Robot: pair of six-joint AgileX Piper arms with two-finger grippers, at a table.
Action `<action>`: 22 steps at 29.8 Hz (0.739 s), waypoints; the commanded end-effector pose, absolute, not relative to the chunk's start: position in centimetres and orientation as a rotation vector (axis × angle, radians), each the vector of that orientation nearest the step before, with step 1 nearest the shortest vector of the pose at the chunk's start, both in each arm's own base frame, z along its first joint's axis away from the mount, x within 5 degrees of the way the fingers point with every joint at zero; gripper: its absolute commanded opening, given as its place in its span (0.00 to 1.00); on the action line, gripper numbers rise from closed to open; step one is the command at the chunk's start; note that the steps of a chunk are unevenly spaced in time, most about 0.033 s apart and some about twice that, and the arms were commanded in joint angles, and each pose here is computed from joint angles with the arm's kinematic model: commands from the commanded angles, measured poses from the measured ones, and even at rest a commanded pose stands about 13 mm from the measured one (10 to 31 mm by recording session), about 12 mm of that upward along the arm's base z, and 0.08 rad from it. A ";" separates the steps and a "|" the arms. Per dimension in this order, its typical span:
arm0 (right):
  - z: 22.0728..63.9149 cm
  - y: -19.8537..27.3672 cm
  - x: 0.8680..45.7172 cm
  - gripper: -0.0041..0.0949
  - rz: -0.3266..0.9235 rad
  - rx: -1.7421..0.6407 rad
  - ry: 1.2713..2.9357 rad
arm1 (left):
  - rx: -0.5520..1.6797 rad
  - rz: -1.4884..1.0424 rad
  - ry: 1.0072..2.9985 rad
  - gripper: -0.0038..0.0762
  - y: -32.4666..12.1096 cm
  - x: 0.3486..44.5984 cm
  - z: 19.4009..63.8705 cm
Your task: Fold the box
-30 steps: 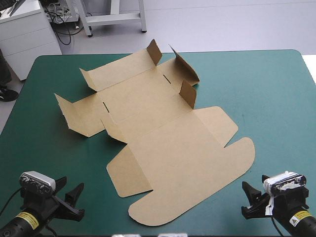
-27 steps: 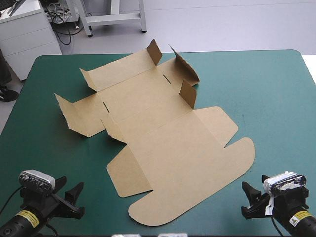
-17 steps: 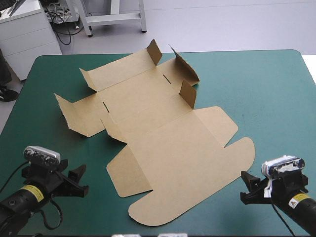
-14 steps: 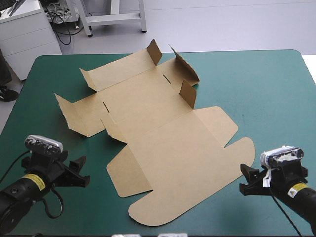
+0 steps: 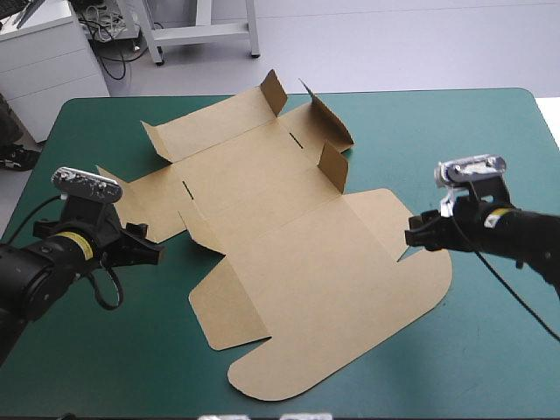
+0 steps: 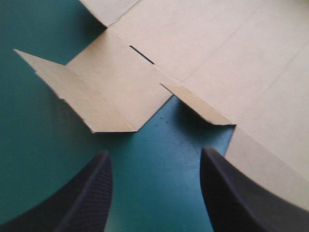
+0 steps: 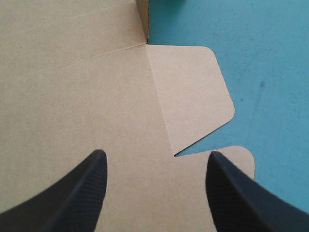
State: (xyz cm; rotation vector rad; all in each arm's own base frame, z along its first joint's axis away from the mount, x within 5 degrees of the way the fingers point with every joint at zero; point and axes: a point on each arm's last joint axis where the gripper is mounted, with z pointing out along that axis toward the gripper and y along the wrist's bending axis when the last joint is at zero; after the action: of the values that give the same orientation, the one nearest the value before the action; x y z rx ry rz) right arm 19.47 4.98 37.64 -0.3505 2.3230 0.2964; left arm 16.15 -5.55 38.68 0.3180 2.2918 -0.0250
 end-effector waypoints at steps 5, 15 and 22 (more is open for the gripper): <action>41.0 6.3 26.1 0.60 0.300 -0.426 2.335 | 0.257 0.134 2.245 0.53 -4.9 18.5 41.7; 41.5 7.9 33.5 0.60 0.343 -0.463 2.373 | 0.093 0.133 2.391 0.53 -0.6 22.4 39.6; 40.6 11.7 37.8 0.60 0.363 -0.584 2.375 | 0.001 0.098 2.403 0.53 1.8 22.8 39.2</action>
State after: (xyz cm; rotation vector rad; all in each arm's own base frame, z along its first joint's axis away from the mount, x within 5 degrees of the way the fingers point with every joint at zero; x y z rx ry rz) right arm 37.43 10.12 38.34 -0.5354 2.4806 0.3453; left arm 22.91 1.21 37.48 0.0240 2.5077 0.1010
